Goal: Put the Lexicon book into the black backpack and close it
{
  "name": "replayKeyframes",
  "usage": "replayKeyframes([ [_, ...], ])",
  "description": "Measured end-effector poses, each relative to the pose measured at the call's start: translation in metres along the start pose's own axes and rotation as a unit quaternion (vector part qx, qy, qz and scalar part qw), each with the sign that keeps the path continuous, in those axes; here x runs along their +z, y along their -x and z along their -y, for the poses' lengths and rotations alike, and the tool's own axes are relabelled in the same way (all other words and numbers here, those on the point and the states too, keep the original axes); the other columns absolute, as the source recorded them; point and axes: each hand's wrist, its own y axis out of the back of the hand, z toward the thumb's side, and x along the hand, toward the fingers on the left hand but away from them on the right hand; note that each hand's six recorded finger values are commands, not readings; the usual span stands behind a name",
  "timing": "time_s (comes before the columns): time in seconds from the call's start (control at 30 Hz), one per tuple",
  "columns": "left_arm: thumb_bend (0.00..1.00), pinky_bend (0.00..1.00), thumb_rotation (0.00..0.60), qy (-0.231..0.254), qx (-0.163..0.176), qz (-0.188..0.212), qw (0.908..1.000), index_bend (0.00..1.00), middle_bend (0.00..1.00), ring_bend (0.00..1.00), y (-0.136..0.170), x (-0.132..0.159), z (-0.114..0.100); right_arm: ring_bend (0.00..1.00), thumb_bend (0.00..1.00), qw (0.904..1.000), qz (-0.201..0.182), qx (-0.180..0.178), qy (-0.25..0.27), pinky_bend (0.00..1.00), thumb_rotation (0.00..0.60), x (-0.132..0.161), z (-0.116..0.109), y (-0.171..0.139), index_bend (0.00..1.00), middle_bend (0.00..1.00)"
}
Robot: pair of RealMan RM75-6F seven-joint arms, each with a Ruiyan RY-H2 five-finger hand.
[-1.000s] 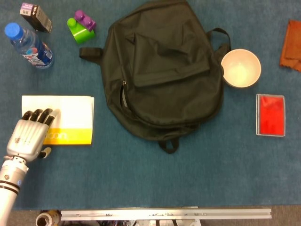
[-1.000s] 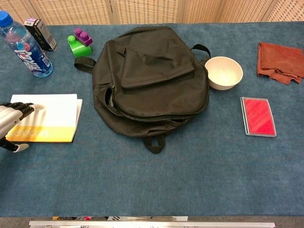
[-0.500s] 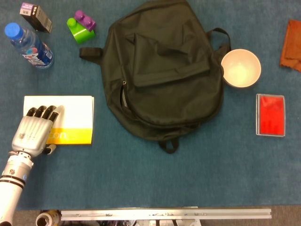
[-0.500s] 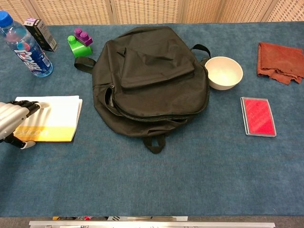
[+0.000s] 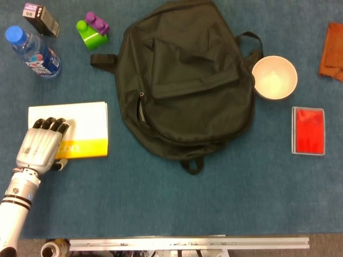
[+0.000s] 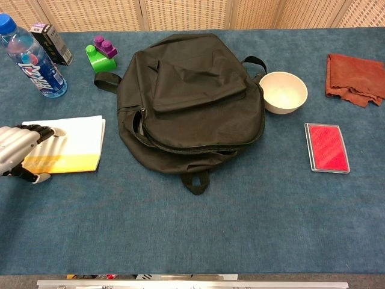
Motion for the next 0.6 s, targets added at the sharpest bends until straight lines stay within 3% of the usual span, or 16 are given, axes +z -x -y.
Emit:
replayKeyframes([
  [0.27, 0.38, 0.18, 0.6, 0.03, 0.034, -0.007, 0.999, 0.21, 0.28, 0.22, -0.008, -0.004, -0.009, 0.28, 0.08, 1.0, 0.0, 0.0, 0.002, 0.37, 0.6, 0.001, -0.001, -0.001, 0.37, 0.37],
  [0.6, 0.39, 0.22, 0.6, 0.051, 0.073, -0.029, 0.9956, 0.21, 0.3, 0.24, -0.031, -0.007, -0.023, 0.28, 0.08, 1.0, 0.005, -0.002, 0.004, 0.37, 0.6, -0.002, -0.004, -0.003, 0.37, 0.37],
])
